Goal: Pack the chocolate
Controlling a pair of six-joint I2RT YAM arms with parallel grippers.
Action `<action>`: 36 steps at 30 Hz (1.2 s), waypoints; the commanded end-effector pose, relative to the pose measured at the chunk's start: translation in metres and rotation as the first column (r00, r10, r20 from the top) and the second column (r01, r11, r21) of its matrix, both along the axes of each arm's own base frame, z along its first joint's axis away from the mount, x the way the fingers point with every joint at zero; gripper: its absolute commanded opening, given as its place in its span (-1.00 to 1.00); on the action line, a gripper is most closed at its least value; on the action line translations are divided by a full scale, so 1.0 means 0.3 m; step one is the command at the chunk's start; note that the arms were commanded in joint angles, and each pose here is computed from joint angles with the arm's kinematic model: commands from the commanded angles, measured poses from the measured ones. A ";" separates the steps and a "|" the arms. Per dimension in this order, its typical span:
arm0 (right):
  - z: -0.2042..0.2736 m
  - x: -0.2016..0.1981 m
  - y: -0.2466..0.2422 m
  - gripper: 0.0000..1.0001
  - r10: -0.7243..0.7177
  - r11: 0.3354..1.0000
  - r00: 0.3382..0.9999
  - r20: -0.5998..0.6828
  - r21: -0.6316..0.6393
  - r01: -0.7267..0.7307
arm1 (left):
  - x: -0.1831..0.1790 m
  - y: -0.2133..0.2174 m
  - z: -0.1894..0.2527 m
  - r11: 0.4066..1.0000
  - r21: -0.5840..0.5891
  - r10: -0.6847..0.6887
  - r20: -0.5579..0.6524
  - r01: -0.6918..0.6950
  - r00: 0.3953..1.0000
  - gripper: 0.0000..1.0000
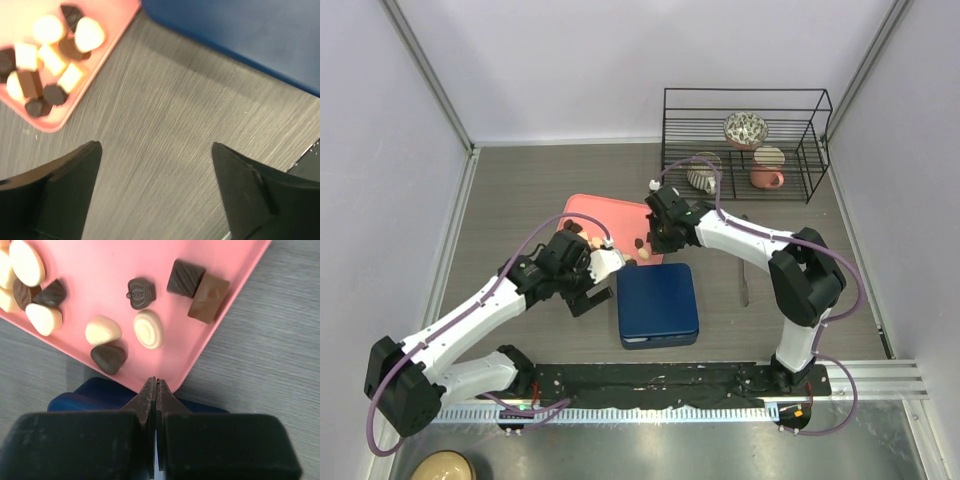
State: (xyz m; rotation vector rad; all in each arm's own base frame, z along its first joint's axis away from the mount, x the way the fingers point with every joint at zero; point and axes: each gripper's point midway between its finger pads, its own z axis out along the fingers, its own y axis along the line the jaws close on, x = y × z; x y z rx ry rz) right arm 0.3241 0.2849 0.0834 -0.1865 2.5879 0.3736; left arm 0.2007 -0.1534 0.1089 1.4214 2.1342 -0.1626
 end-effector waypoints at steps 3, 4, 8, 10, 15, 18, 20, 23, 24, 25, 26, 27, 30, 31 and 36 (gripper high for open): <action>0.020 -0.036 0.066 -0.99 0.071 0.996 0.997 -0.008 0.055 -0.071 | 0.051 0.022 0.066 0.994 -0.034 0.102 0.064 -0.100 0.993 1.00; 0.020 -0.056 0.077 -0.99 0.091 0.993 0.995 -0.029 0.078 -0.089 | 0.056 0.019 0.071 0.994 -0.040 0.104 0.068 -0.101 0.992 1.00; 0.015 -0.092 0.081 -0.99 0.102 0.991 0.994 -0.048 0.090 -0.097 | 0.076 0.032 0.088 0.990 -0.040 0.138 0.099 -0.134 0.986 0.99; 0.002 -0.114 0.080 -0.99 0.106 0.991 0.992 -0.068 0.091 -0.100 | 0.087 0.035 0.095 0.987 -0.047 0.156 0.111 -0.151 0.981 1.00; -0.005 -0.161 0.069 -0.99 0.114 0.991 0.990 -0.086 0.085 -0.106 | 0.100 0.035 0.109 0.983 -0.062 0.178 0.126 -0.172 0.976 0.99; 0.015 -0.170 0.063 -0.99 0.106 0.991 0.992 -0.073 0.092 -0.099 | 0.103 0.034 0.110 0.982 -0.063 0.183 0.127 -0.176 0.975 0.99; 0.027 -0.173 0.056 -0.99 0.098 0.992 0.993 -0.064 0.091 -0.092 | 0.104 0.034 0.111 0.982 -0.064 0.183 0.128 -0.176 0.975 0.99; 0.036 -0.164 0.044 -0.99 0.084 0.993 0.996 -0.044 0.081 -0.080 | 0.107 0.034 0.109 0.982 -0.061 0.184 0.129 -0.178 0.974 0.99; 0.046 -0.156 0.046 -0.99 0.086 0.993 0.996 -0.032 0.083 -0.083 | 0.110 0.034 0.110 0.982 -0.062 0.186 0.132 -0.179 0.974 0.99; 0.054 -0.138 0.035 -0.99 0.068 0.996 0.998 -0.006 0.064 -0.068 | 0.114 0.038 0.110 0.981 -0.056 0.191 0.136 -0.185 0.972 0.99; 0.085 -0.119 0.042 -0.96 0.065 0.995 0.998 0.023 0.069 -0.066 | 0.117 0.039 0.111 0.981 -0.055 0.194 0.140 -0.188 0.971 1.00; 0.106 -0.098 0.032 -0.92 0.057 0.997 0.997 0.058 0.052 -0.060 | 0.123 0.041 0.116 0.979 -0.057 0.201 0.145 -0.195 0.969 0.99; 0.215 -0.043 0.006 -0.78 0.041 0.998 0.986 0.162 0.031 -0.047 | 0.145 0.059 0.120 0.969 -0.049 0.247 0.146 -0.243 0.958 0.99; 0.242 -0.024 -0.017 -0.65 0.023 1.000 0.980 0.199 0.009 -0.025 | 0.159 0.061 0.126 0.965 -0.047 0.261 0.144 -0.257 0.955 0.99; 0.402 0.010 -0.133 0.99 0.017 0.997 0.925 0.380 -0.082 0.015 | 0.205 0.095 0.156 0.938 -0.076 0.346 0.092 -0.339 0.934 0.99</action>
